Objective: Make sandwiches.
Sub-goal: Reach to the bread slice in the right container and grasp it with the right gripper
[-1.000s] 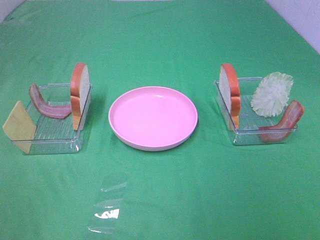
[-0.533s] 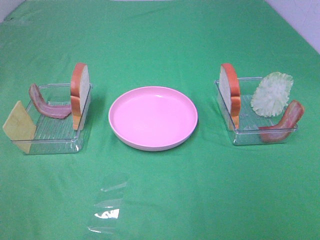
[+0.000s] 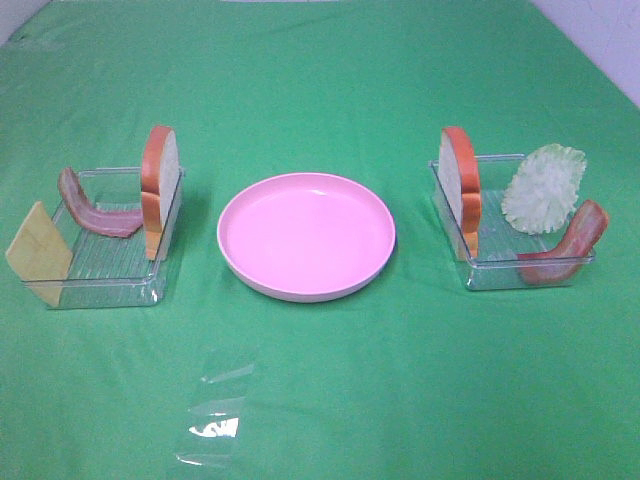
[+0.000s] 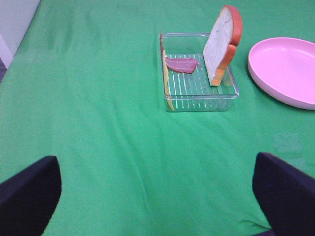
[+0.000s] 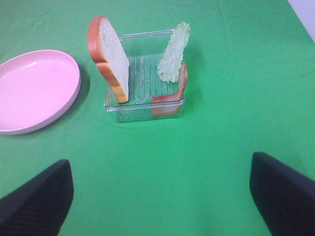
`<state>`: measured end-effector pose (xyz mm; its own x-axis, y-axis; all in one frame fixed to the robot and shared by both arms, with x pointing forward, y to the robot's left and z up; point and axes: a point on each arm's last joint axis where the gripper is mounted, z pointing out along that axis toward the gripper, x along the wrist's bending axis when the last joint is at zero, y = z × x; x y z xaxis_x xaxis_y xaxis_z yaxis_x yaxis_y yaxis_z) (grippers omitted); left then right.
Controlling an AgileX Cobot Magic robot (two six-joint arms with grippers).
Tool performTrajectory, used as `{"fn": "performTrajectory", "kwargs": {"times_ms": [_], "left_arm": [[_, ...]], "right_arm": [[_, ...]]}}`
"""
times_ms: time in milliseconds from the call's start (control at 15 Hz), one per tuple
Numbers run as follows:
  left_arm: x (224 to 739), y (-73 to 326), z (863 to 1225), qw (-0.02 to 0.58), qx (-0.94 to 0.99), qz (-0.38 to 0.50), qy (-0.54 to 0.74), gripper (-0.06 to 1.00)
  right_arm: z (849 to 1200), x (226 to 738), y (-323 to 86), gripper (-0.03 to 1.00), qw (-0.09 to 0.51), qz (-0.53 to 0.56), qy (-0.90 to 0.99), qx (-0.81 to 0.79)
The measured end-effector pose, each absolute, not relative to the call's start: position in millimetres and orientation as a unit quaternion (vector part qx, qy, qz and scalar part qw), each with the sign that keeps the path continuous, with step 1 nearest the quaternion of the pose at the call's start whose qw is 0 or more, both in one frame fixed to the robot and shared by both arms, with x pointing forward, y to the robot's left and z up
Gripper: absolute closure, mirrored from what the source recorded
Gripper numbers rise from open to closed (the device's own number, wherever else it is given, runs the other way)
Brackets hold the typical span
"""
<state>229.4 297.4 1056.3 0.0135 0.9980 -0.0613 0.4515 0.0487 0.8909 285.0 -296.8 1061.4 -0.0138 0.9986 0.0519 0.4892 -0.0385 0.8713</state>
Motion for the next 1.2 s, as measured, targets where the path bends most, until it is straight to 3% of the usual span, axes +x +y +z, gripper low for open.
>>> {"fn": "performTrajectory", "kwargs": {"times_ms": [333, 1200], "left_arm": [[229, 297, 1056, 0.391, 0.595, 0.349, 0.609, -0.03], [229, 297, 1056, 0.391, 0.595, 0.349, 0.609, -0.03]], "right_arm": [[1063, 329, -294, 0.04, 0.331, 0.371, 0.608, 0.619], [1092, 498, -285, 0.05, 0.188, 0.218, 0.67, 0.685]]}}
